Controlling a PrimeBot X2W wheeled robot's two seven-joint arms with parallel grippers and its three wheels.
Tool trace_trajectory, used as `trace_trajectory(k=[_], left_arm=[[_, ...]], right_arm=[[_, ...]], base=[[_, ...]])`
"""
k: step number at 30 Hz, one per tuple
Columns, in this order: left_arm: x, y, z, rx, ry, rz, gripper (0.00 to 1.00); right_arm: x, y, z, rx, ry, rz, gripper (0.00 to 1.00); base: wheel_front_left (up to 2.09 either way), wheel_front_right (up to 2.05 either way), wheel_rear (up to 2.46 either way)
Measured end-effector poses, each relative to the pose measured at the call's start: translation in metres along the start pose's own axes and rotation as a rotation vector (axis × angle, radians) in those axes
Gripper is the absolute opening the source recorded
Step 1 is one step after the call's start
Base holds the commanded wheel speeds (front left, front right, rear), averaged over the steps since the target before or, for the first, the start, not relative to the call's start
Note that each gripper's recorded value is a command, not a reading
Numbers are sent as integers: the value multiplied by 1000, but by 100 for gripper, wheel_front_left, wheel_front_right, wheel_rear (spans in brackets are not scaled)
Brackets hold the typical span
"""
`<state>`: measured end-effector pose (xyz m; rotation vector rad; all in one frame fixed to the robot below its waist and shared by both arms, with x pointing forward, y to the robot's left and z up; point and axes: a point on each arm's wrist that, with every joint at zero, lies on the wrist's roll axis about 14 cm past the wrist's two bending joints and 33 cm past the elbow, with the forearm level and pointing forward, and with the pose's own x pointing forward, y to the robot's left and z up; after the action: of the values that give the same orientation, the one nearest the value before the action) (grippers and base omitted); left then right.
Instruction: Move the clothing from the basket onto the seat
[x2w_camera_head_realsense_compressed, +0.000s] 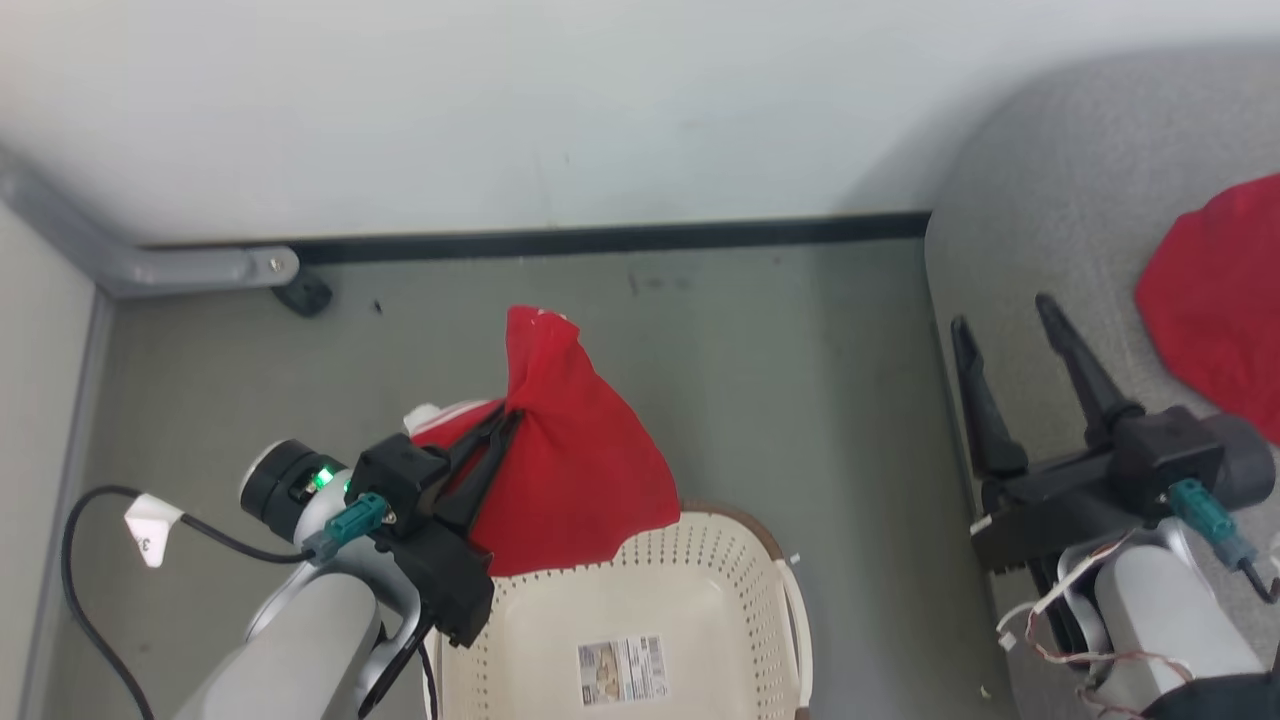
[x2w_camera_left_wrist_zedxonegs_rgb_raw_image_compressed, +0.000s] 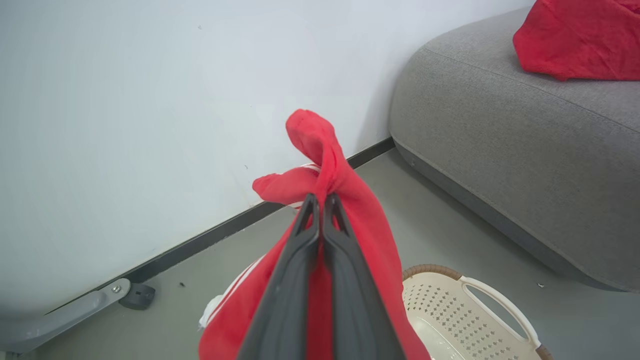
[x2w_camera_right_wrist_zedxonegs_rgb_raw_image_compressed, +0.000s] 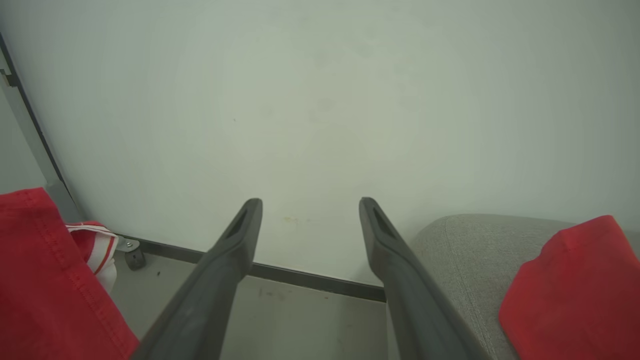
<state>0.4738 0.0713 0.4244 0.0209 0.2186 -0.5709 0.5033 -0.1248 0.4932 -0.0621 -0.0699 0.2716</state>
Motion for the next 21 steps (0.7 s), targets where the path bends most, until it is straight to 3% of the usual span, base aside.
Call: trace_trajectory(k=[10,21], left_arm=[[-34,-27,52,24,-125,-37,0],[-54,-59,101,68,-245,-116,0]], right_arm=[[-47,15,15,21,12,19,100],[-69,37,40,-1,-37,96,100]], base=[[0,0,0],[0,0,0]])
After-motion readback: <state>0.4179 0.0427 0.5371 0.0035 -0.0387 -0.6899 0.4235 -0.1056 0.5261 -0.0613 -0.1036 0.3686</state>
